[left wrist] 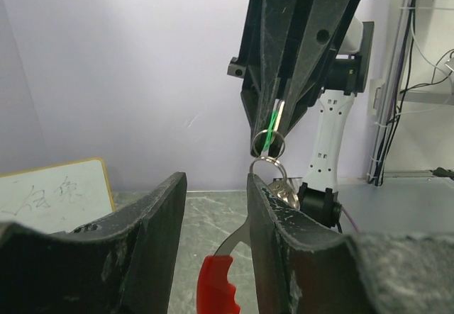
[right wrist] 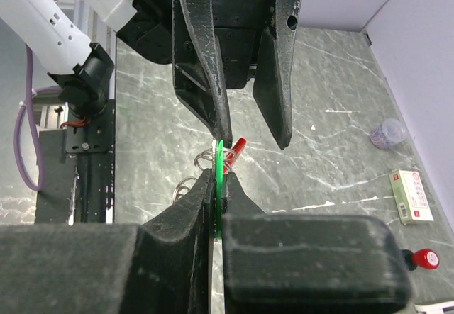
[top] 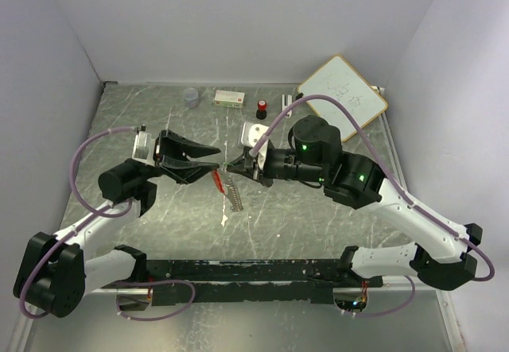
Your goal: Remove the keys from the keyring
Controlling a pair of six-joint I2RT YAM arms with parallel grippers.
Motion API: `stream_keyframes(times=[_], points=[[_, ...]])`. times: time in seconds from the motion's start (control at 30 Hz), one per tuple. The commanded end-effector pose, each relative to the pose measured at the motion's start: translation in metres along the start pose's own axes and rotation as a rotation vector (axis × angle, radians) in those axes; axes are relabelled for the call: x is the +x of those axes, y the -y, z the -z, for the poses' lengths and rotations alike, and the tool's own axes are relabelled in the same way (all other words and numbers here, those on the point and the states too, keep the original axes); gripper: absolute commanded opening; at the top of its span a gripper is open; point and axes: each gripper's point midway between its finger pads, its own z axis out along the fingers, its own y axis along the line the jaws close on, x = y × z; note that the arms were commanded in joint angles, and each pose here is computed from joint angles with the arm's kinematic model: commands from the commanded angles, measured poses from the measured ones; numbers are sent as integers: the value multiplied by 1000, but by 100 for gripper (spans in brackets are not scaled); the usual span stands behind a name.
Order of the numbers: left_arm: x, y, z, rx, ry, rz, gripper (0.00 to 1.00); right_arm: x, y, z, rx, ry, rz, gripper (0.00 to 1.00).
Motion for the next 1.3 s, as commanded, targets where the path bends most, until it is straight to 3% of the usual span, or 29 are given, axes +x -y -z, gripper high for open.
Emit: stream_keyframes(times=[0.0, 0.63, 1.0, 1.27], points=[[-34, 37, -9, 166, 100, -229, 51, -22, 5, 0, 8, 74, 29, 0], [-30, 49, -14, 210, 101, -202, 49, -19, 11, -8, 32, 74, 45, 0], [-24, 46, -16, 211, 96, -186, 31, -18, 16, -12, 52, 73, 58, 0], [-24, 45, -16, 203, 103, -173, 42, -9, 23, -19, 82, 43, 57, 0]])
